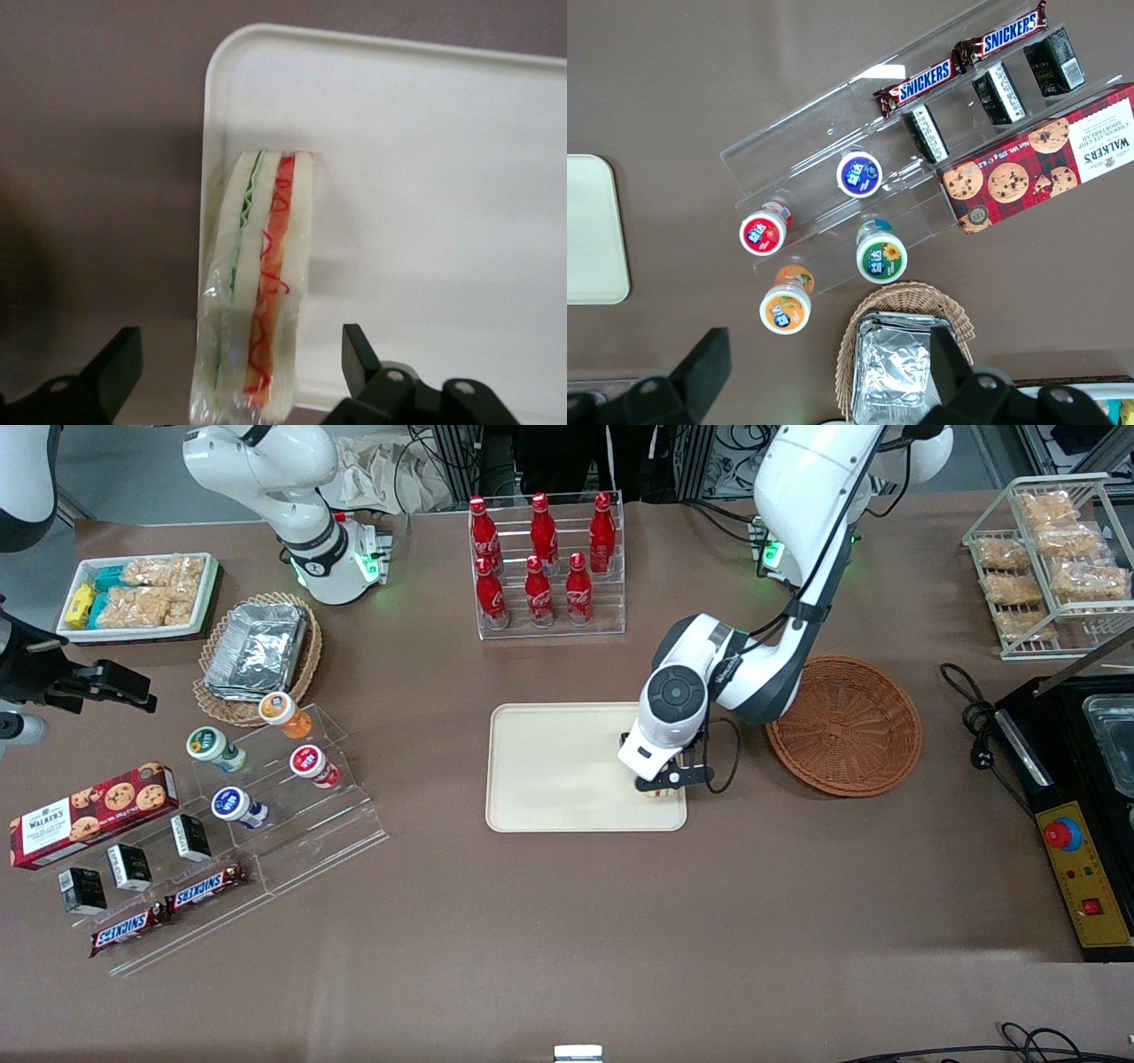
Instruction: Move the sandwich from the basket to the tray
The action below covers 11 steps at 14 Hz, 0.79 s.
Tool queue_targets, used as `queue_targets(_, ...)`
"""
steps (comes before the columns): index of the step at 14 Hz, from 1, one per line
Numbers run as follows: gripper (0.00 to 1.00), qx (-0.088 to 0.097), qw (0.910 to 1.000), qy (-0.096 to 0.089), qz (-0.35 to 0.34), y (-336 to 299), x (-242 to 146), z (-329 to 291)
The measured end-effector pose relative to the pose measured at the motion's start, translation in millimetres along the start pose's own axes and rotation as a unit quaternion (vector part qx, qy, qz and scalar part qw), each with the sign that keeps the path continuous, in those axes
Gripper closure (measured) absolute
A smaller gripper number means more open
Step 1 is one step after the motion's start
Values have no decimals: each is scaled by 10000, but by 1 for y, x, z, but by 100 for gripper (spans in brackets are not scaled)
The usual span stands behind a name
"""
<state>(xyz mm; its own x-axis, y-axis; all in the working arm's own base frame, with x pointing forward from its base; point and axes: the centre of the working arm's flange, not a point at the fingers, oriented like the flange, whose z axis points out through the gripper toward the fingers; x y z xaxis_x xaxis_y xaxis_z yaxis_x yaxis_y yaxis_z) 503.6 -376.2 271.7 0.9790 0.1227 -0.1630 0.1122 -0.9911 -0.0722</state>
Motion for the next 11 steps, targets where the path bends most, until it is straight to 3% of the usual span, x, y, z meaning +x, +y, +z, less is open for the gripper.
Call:
queue_targets(3, 0, -85, 9999, 64, -75, -18, 0, -51)
queue_targets(8, 0, -97, 9995, -129, 271, -106, 17, -129)
queue_targets(11, 0, -200, 9980, -203, 565, -183, 31, -169)
